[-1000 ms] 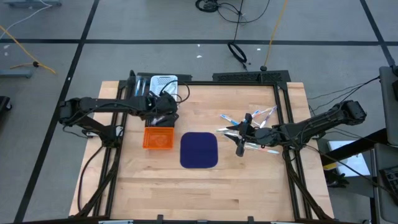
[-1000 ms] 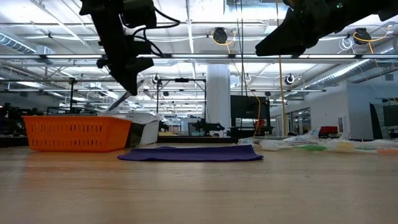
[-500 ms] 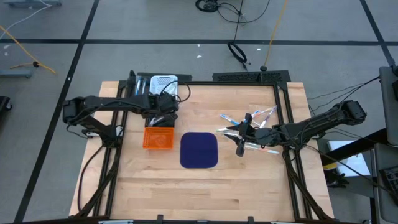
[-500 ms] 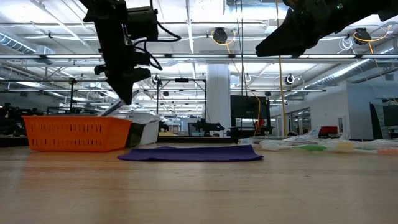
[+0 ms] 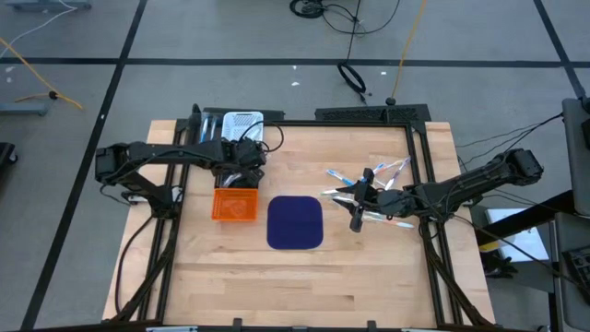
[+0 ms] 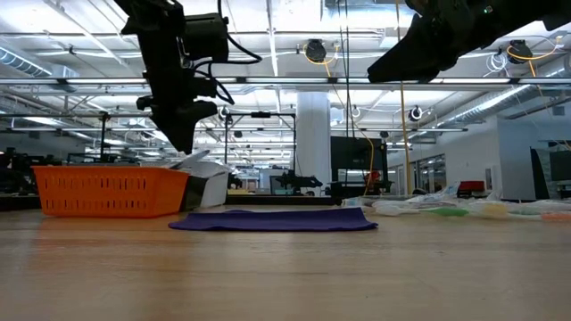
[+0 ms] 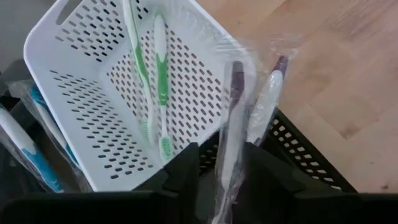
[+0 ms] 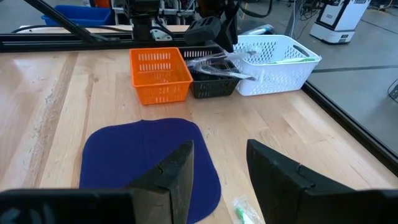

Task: Pick & Place Toothbrushes
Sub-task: Put the orange toothbrush into the orange bin

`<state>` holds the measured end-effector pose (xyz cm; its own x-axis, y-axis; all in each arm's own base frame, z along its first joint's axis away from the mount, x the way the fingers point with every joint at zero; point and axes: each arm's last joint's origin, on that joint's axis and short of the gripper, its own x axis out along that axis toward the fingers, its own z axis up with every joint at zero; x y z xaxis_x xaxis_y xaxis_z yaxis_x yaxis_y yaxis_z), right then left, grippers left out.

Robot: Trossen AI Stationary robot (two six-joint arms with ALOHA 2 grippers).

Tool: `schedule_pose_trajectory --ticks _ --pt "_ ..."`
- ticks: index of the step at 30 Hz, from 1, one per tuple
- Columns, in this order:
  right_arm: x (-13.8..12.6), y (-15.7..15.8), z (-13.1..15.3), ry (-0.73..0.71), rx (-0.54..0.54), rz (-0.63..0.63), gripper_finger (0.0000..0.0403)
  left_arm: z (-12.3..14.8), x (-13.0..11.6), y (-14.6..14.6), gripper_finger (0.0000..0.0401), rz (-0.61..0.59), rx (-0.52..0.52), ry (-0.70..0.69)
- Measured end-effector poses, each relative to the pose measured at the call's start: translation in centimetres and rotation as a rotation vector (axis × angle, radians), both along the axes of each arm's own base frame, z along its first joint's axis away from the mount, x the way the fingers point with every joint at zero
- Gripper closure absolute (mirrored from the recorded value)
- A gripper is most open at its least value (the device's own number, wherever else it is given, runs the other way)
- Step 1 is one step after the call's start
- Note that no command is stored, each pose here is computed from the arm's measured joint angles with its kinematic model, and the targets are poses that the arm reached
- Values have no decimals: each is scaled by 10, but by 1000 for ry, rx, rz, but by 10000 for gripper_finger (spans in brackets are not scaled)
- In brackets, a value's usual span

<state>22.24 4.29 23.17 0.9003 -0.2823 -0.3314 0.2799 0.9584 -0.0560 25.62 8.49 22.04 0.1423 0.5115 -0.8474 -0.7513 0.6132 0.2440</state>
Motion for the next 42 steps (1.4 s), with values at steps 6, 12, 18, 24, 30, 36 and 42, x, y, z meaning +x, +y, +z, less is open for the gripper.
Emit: schedule_pose_trajectory --ticks 6,12,18,24,30,36,42 --pt "0 0 -1 12 -3 0 264 0 1 0 229 -20 4 1" --pt "-3 -1 -6 58 16 -13 264 4 6 -1 205 -61 -3 -56" --pt "-9 -2 -18 175 55 -47 264 10 18 -8 203 -167 20 -154" --pt "-20 -3 -32 334 162 -74 264 20 38 -21 203 -360 20 -328" --pt "-33 -2 -44 513 322 -58 264 33 54 -35 203 -532 52 -492" --pt "-46 -1 -52 690 461 -63 264 43 63 -48 203 -681 62 -607" --pt "-59 -1 -57 836 540 -101 264 48 67 -59 203 -760 84 -652"
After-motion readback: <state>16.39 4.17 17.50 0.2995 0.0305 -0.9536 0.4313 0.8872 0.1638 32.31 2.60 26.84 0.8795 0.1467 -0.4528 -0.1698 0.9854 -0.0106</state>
